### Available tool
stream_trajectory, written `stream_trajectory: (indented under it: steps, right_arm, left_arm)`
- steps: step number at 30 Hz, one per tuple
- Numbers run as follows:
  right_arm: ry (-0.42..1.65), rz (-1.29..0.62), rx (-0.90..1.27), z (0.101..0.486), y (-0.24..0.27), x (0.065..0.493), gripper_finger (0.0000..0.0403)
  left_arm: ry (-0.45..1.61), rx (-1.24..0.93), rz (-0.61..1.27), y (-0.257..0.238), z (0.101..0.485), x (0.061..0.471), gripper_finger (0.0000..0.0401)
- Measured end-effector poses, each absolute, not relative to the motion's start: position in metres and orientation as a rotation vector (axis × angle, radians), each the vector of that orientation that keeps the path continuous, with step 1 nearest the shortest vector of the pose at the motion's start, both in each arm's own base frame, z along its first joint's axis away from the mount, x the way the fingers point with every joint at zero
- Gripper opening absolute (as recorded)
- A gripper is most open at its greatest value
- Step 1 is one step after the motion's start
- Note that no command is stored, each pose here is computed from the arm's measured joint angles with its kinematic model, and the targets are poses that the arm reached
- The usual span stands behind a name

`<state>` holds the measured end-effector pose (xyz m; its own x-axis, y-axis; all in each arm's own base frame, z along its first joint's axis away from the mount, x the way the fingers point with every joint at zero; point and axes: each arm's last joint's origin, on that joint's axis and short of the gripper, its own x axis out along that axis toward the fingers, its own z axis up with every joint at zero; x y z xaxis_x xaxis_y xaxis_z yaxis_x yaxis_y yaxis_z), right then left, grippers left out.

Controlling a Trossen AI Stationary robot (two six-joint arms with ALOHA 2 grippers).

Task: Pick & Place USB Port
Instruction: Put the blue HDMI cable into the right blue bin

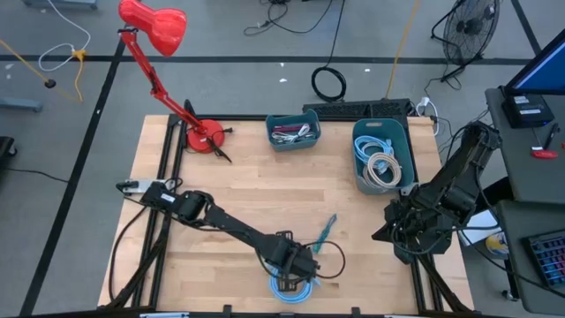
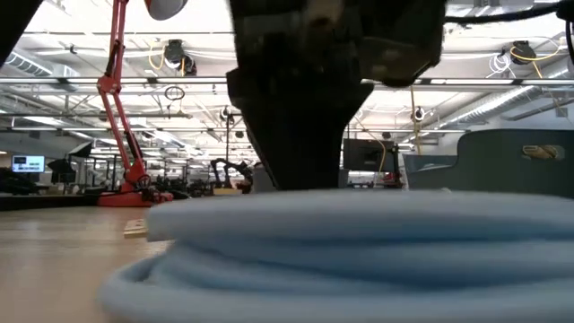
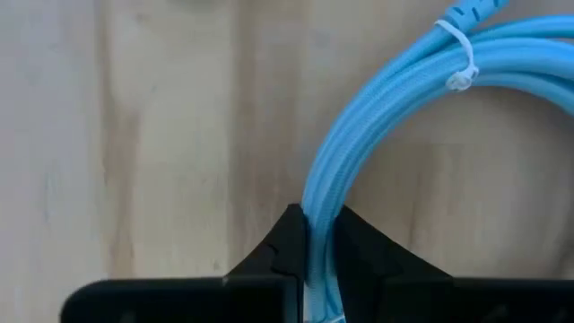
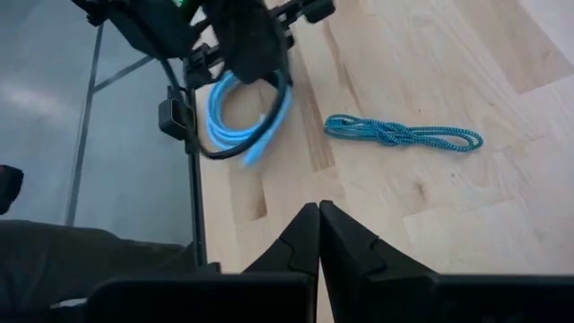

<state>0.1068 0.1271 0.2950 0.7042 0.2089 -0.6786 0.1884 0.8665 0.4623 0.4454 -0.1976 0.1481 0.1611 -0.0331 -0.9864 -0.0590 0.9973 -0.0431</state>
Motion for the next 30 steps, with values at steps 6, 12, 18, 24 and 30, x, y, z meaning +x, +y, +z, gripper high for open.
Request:
stream_trajectory:
  steps: [6, 12, 18, 24, 30]
  right_arm:
    - [0.796, 0.011, 0.538, 0.295, 0.127, 0.107, 0.0000]
    - [0.796, 0.001, 0.556, 0.295, 0.127, 0.107, 0.0000]
    - [0.731, -0.044, 0.585, 0.297, 0.126, 0.108, 0.0000]
    - [0.571, -0.119, 0.644, 0.303, 0.125, 0.112, 0.0000]
    - [0.409, -0.217, 0.699, 0.308, 0.123, 0.115, 0.0000]
  left_arm:
    - [1.359, -0.140, 0.173, -0.169, 0.170, 0.450, 0.0033]
    - [1.230, -0.206, 0.250, -0.124, 0.224, 0.453, 0.0033]
    - [1.046, -0.256, 0.350, -0.052, 0.275, 0.455, 0.0033]
    - [0.888, -0.342, 0.358, 0.030, 0.303, 0.459, 0.0033]
    - [0.804, -0.349, 0.330, 0.089, 0.323, 0.455, 0.0033]
